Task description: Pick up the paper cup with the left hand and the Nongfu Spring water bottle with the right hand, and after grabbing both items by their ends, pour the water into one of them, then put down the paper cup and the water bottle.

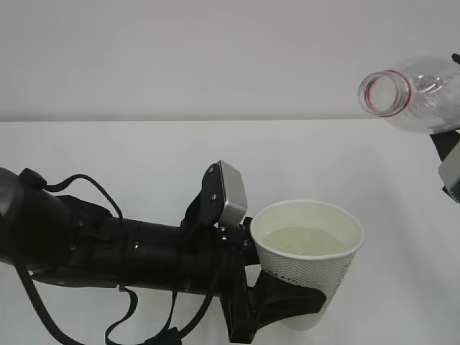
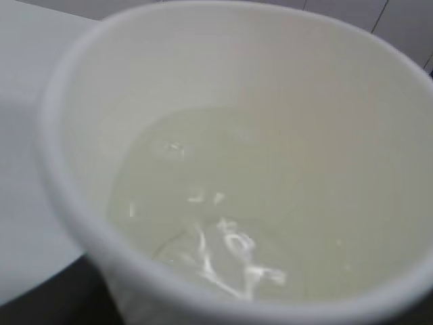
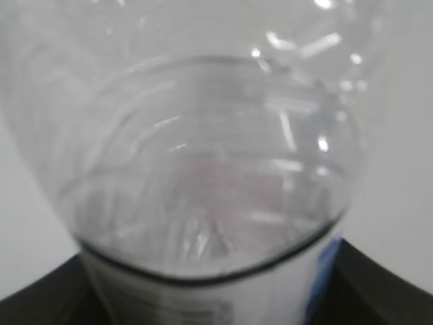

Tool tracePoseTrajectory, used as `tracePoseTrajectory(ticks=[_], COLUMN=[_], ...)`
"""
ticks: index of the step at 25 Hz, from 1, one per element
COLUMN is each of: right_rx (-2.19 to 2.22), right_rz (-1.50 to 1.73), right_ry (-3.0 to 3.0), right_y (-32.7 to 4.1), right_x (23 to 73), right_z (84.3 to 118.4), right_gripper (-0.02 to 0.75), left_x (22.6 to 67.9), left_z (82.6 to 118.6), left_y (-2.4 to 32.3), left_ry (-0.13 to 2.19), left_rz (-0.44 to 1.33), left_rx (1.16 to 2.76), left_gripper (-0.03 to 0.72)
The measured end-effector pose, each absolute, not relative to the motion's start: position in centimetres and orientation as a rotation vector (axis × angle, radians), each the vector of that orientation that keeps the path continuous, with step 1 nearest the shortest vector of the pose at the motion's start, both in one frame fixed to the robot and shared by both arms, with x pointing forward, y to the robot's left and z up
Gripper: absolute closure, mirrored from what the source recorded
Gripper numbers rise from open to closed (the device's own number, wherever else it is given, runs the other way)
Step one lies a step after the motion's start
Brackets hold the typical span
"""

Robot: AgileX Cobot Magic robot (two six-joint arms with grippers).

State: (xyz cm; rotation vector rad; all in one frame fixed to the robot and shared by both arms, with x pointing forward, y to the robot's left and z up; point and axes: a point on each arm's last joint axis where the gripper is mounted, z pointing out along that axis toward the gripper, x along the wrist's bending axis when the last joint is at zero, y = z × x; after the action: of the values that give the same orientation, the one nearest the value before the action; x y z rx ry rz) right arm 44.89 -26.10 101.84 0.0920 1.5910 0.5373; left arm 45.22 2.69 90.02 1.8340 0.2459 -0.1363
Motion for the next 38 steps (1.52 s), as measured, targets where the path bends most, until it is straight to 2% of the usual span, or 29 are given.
tracePoseTrajectory(ticks=[28,38], right_rx=[0.629,0.739], right_rz=[1.043,1.095], right_ry=[1.544,1.498], right_y=[-26.09,-26.43], right_x=[44.89,44.99], right_z=[101.85,101.92], right_gripper=[0.248,0.249], left_x=[45.51,45.78], left_z=[90.31,90.46], left_y=[2.64,2.63], left_ry=[0.287,0.322], left_rz=[-0.127,-0.117], left_rx=[1.795,1.771], left_gripper=[0.190,0.190])
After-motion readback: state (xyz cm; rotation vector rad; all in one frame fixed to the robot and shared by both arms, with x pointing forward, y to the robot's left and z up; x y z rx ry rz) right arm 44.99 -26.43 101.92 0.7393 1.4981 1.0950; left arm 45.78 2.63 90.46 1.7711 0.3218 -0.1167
